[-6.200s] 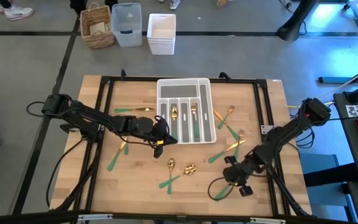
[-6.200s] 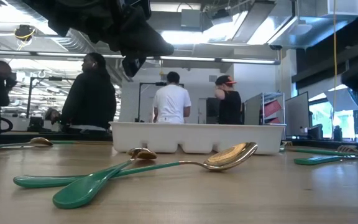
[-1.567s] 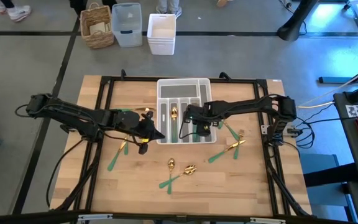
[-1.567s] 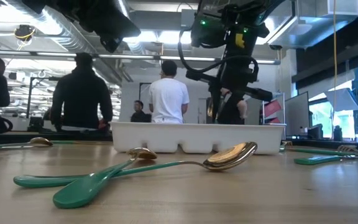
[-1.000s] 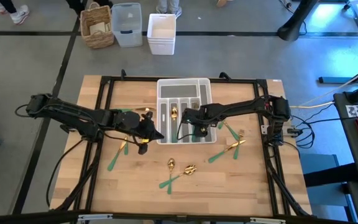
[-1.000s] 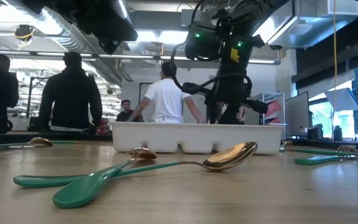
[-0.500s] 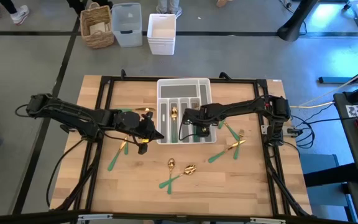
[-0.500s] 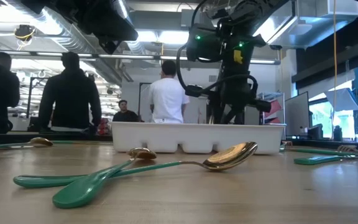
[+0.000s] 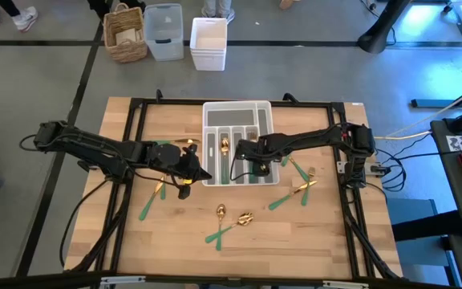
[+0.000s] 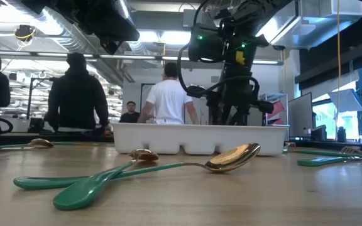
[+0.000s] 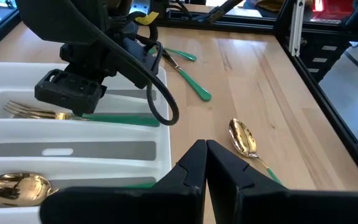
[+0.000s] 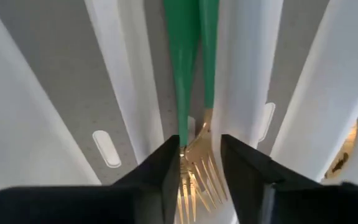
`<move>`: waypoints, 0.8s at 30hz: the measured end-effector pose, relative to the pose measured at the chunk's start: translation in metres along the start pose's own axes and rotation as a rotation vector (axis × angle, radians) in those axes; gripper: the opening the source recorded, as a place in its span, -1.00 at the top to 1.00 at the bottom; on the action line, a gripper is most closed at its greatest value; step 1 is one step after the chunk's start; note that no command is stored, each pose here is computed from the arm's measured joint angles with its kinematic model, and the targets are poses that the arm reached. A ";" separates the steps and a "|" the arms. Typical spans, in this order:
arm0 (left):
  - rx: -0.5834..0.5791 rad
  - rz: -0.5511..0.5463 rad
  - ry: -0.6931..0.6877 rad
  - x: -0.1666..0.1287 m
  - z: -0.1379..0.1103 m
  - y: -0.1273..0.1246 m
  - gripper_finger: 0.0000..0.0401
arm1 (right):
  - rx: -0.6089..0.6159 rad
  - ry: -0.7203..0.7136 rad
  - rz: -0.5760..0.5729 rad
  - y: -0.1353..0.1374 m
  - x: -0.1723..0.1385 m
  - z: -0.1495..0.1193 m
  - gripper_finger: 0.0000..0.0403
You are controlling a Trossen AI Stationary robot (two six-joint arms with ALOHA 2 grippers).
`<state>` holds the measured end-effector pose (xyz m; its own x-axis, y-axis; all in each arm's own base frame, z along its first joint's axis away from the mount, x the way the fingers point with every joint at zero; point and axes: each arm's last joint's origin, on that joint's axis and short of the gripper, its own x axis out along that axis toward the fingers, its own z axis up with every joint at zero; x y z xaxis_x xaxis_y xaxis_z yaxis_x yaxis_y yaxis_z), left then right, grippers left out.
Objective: Sort silverware
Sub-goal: Put the top fork into the silverware organizer
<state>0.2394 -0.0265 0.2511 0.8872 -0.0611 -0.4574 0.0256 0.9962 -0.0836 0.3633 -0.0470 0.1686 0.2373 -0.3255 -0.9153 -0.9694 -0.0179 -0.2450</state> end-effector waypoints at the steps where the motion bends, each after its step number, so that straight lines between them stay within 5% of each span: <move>1: 0.000 0.000 0.000 0.000 0.000 0.000 0.98 | 0.014 0.001 -0.008 -0.001 0.000 0.000 0.34; 11: -0.068 0.112 -0.017 0.000 0.000 0.004 0.98 | 0.446 0.138 -0.084 -0.016 -0.016 -0.011 0.33; 18: -0.105 0.150 -0.024 0.000 0.001 0.010 0.98 | 0.762 0.120 0.091 -0.017 -0.054 -0.022 0.34; 24: -0.187 0.162 -0.031 0.000 0.001 0.013 0.98 | 1.087 0.097 0.363 -0.003 -0.082 -0.025 0.34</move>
<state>0.2402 -0.0135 0.2513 0.8867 0.1029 -0.4508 -0.2009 0.9638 -0.1753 0.3452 -0.0437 0.2521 -0.0968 -0.2170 -0.9714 -0.4011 0.9017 -0.1615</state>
